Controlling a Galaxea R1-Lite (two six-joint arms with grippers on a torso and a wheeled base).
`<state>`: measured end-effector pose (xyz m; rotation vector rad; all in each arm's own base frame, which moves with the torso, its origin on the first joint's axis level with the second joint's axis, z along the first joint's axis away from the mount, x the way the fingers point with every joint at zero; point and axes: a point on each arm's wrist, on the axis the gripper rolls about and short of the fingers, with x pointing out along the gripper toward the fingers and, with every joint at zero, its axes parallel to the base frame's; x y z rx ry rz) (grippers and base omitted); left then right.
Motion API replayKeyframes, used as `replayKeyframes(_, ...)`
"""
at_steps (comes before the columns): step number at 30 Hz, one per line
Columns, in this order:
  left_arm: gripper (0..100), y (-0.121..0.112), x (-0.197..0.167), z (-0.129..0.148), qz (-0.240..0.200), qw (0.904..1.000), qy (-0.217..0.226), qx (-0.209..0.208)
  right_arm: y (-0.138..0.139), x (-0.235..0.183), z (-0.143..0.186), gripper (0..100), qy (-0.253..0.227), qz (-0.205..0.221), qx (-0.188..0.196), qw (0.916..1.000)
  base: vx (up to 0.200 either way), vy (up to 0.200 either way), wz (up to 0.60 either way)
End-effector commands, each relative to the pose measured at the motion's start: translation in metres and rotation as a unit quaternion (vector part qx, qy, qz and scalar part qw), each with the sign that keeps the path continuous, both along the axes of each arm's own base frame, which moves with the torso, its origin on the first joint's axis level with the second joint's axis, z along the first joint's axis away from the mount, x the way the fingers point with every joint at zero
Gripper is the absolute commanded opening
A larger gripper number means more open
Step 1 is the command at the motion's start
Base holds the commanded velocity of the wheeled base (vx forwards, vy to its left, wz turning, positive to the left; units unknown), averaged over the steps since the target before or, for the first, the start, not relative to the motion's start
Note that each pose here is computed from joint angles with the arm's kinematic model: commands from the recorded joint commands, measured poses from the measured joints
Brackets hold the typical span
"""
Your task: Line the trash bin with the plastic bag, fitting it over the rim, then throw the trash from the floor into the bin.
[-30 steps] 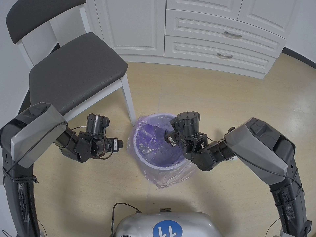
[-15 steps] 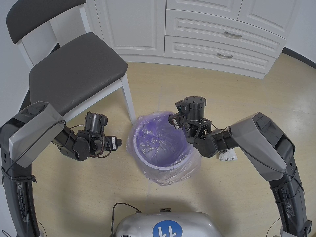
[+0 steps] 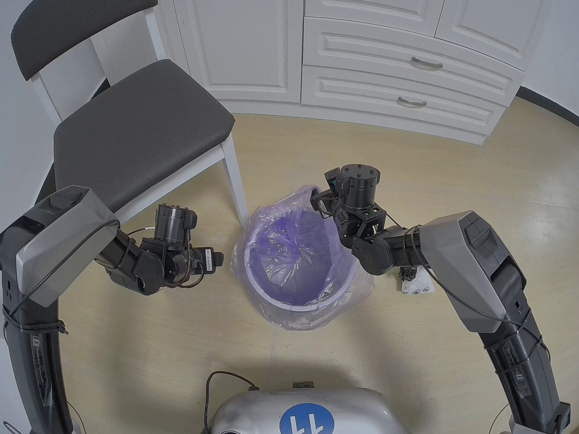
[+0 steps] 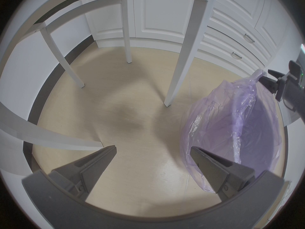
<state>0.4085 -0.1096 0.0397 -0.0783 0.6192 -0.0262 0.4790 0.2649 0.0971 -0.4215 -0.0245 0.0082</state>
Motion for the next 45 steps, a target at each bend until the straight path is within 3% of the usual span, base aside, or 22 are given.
replayKeyframes(1,100,0.0,0.001,-0.001,0.001,1.0,-0.006,-0.002,-0.006,0.012,-0.035,100,0.023,-0.009,-0.012,0.9996,0.0,0.0,0.0)
replayKeyframes(12,100,-0.001,0.001,0.0,0.0,1.0,-0.009,-0.003,-0.011,0.013,-0.029,100,0.017,-0.013,-0.004,0.9998,0.0,0.0,0.0)
replayKeyframes(15,100,-0.001,0.001,0.002,0.0,0.9999,-0.011,-0.004,-0.007,0.009,-0.016,100,0.007,-0.008,0.005,0.9999,0.0,0.0,0.0)
replayKeyframes(18,100,-0.003,0.002,0.003,-0.001,0.9994,-0.032,-0.011,0.006,-0.008,0.029,100,-0.018,0.008,0.021,0.9996,0.0,0.0,0.0)
replayKeyframes(19,100,-0.003,0.002,0.003,-0.001,0.9994,-0.032,-0.011,0.006,-0.008,0.029,100,-0.018,0.008,0.021,0.9996,0.0,0.0,0.0)
replayKeyframes(23,100,-0.003,0.001,0.004,-0.003,0.999,-0.042,-0.014,0.01,-0.05,0.056,100,0.048,0.031,-0.019,0.9982,0.0,0.0,0.0)
replayKeyframes(27,100,-0.004,0.0,0.008,-0.005,0.9987,-0.047,-0.016,-0.003,-0.079,0.049,100,0.123,0.036,-0.067,0.9895,0.0,0.0,0.0)
replayKeyframes(35,100,-0.013,-0.004,0.01,-0.017,0.9984,-0.05,-0.021,-0.009,-0.093,0.027,100,0.161,0.035,-0.067,0.9841,0.0,0.0,0.0)
replayKeyframes(45,100,-0.032,0.002,0.008,-0.022,0.9928,-0.101,-0.061,-0.036,-0.115,0.007,100,0.212,0.021,-0.106,0.9712,0.0,0.0,0.0)
